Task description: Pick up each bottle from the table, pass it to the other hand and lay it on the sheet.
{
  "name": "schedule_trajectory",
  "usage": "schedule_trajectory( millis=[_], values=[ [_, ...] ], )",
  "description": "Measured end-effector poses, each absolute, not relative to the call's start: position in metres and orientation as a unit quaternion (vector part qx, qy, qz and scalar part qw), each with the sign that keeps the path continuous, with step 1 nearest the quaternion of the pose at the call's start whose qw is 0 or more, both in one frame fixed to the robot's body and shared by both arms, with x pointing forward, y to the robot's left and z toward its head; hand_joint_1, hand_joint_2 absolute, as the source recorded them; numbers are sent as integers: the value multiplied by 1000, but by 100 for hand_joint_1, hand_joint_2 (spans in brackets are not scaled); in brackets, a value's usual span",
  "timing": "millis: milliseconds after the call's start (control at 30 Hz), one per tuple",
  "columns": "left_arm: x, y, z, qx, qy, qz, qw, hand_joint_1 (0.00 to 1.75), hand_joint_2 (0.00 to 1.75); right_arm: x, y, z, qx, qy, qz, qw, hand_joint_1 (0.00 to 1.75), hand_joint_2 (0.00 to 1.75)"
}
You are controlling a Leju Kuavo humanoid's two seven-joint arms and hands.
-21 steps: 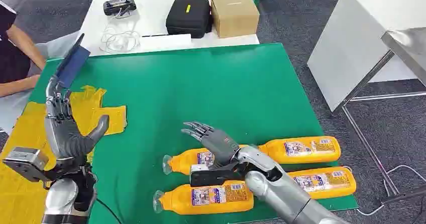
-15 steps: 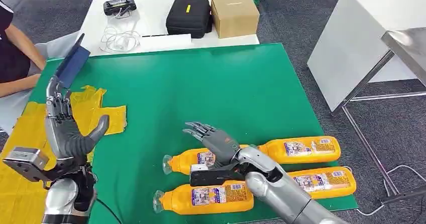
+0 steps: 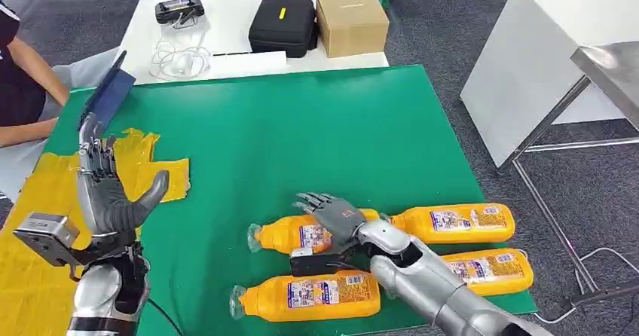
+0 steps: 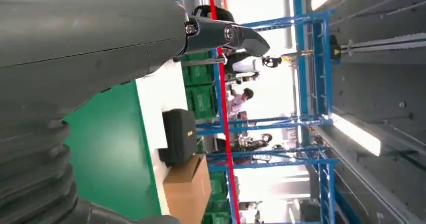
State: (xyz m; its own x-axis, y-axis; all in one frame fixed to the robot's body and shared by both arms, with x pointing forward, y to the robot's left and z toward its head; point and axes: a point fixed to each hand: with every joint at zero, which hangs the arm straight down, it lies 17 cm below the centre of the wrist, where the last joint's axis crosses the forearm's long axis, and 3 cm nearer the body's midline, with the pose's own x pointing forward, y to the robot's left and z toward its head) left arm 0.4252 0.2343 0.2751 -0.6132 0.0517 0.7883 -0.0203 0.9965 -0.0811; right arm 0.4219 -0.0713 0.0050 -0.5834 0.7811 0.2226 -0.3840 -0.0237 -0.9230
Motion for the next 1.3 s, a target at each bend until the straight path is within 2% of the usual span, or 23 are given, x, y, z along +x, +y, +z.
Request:
schedule_trajectory(
  millis=[200,233,267,300,333,500,900,1033,1167,1300],
  values=[
    [427,234,273,-16,-895,47,443,0,175,429,-77,-8,-181,-532,714,417,0,175],
    [427,235,273,-17,-895,49,444,0,175,430,-77,-9,-182,-530,716,417,5,175],
    [427,235,273,-17,-895,50,444,0,175,431,-79,-9,-183,-528,717,417,93,175],
    [427,235,273,-18,-895,50,444,0,175,433,-80,-10,-187,-524,719,417,169,175],
    [427,234,273,-18,-894,50,444,0,175,435,-83,-11,-193,-520,720,417,175,175],
    [427,234,273,-22,-894,53,444,0,175,446,-89,-12,-228,-507,721,414,175,175],
    [426,233,270,-23,-892,54,448,0,175,452,-75,2,-231,-545,677,437,175,175],
    [425,231,265,-17,-889,44,456,0,175,450,-62,27,-226,-614,601,458,175,175],
    [426,218,261,-16,-883,19,469,0,175,445,-46,99,-214,-727,464,459,175,175],
    [434,185,243,-16,-859,-64,507,0,175,442,-59,157,-200,-800,341,451,175,175]
  ],
)
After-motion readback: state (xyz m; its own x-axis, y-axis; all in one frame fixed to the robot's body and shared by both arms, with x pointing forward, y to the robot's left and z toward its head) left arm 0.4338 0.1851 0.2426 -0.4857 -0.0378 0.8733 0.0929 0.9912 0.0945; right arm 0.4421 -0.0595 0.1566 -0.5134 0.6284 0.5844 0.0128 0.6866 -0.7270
